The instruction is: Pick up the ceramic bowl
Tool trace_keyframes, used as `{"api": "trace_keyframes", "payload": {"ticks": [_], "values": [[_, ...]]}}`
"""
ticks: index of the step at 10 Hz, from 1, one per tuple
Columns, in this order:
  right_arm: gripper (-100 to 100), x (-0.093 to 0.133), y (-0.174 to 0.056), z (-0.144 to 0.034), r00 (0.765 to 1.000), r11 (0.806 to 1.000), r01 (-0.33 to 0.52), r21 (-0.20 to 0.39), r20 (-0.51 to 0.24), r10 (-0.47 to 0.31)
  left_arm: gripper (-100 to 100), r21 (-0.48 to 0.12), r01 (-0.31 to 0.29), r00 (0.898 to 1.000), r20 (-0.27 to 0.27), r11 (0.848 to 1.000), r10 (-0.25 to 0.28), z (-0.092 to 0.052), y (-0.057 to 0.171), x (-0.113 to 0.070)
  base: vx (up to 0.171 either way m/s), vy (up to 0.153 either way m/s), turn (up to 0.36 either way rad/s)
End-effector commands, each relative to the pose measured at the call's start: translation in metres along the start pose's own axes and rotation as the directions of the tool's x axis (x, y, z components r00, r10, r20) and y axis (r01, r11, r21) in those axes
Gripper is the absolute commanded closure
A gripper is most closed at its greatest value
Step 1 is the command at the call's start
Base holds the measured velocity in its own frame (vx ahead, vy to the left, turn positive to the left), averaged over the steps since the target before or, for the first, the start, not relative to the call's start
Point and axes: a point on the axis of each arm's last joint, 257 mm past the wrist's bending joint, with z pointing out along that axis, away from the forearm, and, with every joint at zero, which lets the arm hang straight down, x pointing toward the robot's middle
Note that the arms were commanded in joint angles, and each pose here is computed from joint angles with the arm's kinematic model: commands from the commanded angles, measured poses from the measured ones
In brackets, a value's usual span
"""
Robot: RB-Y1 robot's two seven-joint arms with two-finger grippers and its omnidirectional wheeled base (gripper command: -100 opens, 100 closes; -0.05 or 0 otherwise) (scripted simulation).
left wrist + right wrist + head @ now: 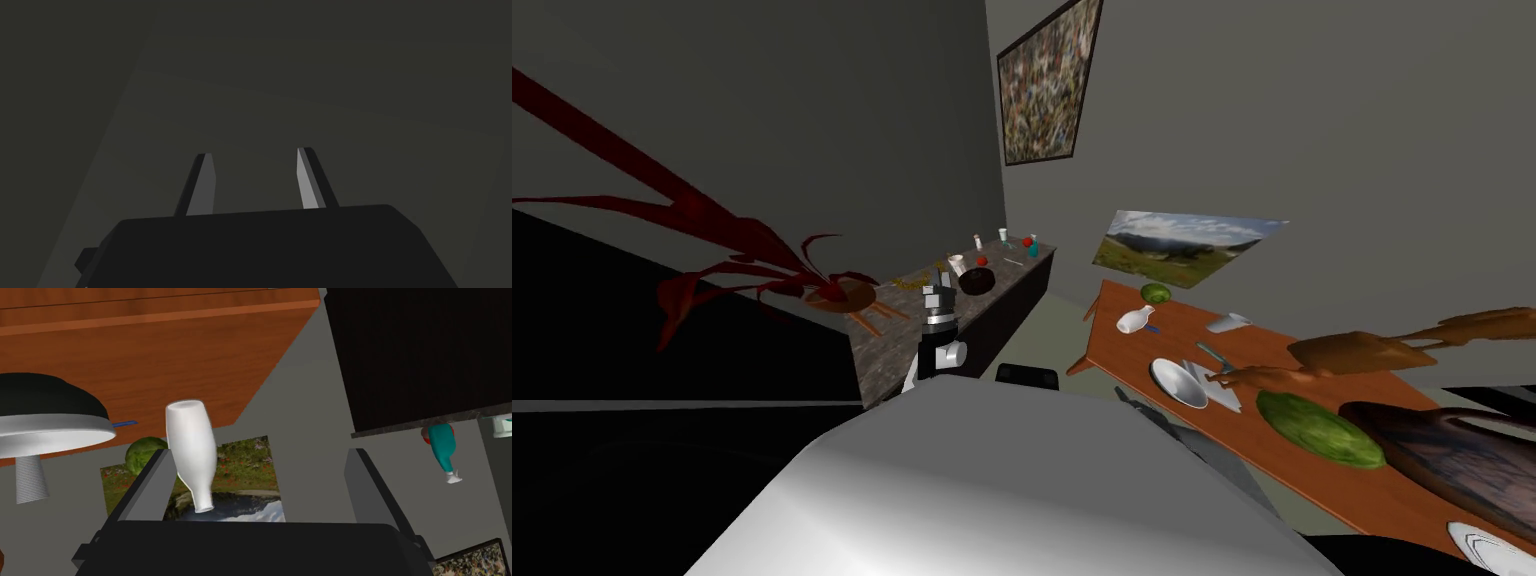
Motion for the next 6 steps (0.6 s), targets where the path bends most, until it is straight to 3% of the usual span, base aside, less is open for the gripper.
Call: {"api": "trace_keyframes", "payload": {"ticks": [1, 2, 3, 5, 6], "values": [[-100, 0.024, -0.028, -0.016, 0.995, 0.996, 0.071, 0.047, -0.073, -0.068, 0, 0.000, 0.000, 1.000, 0.000, 1.000, 0.000, 0.000, 0.000, 0.000, 0.016, -0.022, 0.309], [-100, 0.043, -0.052, -0.029, 0.982, 0.986, 0.141, 0.084, -0.141, -0.129, 0, 0.000, 0.000, 1.000, 0.000, 1.000, 0.000, 0.000, 0.000, 0.000, 0.019, -0.063, 0.451], [-100, 0.043, -0.052, -0.029, 0.982, 0.986, 0.141, 0.084, -0.141, -0.129, 0, 0.000, 0.000, 1.000, 0.000, 1.000, 0.000, 0.000, 0.000, 0.000, 0.017, -0.064, 0.185], [-100, 0.074, -0.096, -0.058, 0.933, 0.952, 0.277, 0.126, -0.272, -0.236, 0, 0.000, 0.000, 1.000, 0.000, 1.000, 0.000, 0.000, 0.000, 0.000, 0.029, -0.077, 0.349], [-100, 0.075, -0.098, -0.058, 0.932, 0.952, 0.278, 0.129, -0.275, -0.235, 0, 0.000, 0.000, 1.000, 0.000, 1.000, 0.000, 0.000, 0.000, 0.000, 0.032, -0.092, 0.167]]}}
